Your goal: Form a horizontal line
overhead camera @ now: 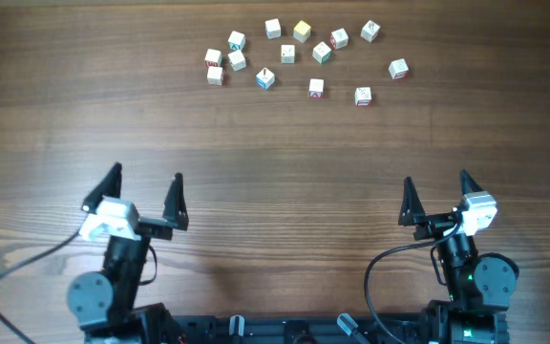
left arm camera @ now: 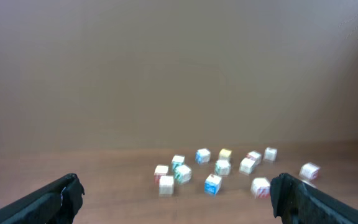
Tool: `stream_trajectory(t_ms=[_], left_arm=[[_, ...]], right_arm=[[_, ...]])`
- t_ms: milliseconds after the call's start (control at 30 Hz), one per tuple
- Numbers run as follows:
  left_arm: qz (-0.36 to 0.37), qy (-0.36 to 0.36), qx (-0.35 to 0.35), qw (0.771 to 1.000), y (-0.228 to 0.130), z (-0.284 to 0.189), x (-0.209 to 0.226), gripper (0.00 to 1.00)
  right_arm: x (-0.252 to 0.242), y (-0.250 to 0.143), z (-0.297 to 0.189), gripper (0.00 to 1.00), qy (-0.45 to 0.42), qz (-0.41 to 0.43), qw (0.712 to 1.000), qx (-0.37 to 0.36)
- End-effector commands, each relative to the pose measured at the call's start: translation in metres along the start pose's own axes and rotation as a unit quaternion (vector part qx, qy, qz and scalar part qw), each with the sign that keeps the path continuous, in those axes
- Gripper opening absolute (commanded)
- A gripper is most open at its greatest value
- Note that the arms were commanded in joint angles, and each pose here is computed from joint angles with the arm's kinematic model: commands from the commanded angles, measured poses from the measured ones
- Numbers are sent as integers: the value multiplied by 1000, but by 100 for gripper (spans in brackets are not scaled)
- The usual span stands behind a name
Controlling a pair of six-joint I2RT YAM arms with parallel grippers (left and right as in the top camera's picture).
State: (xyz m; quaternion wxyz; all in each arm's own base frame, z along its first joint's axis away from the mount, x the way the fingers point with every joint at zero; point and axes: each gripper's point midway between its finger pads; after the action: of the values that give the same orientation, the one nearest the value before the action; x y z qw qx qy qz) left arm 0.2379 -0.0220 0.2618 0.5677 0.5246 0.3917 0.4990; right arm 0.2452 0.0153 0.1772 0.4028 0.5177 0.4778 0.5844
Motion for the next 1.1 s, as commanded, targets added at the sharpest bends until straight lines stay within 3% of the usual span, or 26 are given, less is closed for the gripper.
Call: stream_trajectory(t_ms=[0, 267, 533, 733, 933, 1067], left_arm=[[-32, -32, -1, 999, 54, 16, -4, 100], [-116, -77, 143, 980, 97, 82, 5, 100], [-148, -43, 260, 953, 112, 161, 33, 100], [-118, -15, 321, 940, 66, 215, 29, 100], [-3, -103, 384, 917, -9, 246, -17, 100], [0, -118, 418, 901, -48, 254, -26, 100]], right_arm=[[-3, 3, -1, 100, -8, 5, 1000, -7], [-3, 3, -1, 100, -8, 5, 1000, -7], [-3, 3, -1, 100, -8, 4, 1000, -7], [-3, 3, -1, 100, -8, 5, 1000, -7], [-3, 3, -1, 100, -8, 4, 1000, -7], [-3, 3, -1, 100, -8, 4, 1000, -7]])
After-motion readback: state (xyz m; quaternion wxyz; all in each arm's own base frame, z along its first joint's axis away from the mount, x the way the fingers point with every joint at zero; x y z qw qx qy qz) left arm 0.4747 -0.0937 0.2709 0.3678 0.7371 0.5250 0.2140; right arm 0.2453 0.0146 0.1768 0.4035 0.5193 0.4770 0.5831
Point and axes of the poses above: each gripper's point midway between its finger pads, its own z axis out along the fingers, its own x axis along the line the jaws close on, y = z × x, and after that the axes turned 9 degrees about z, right-handed
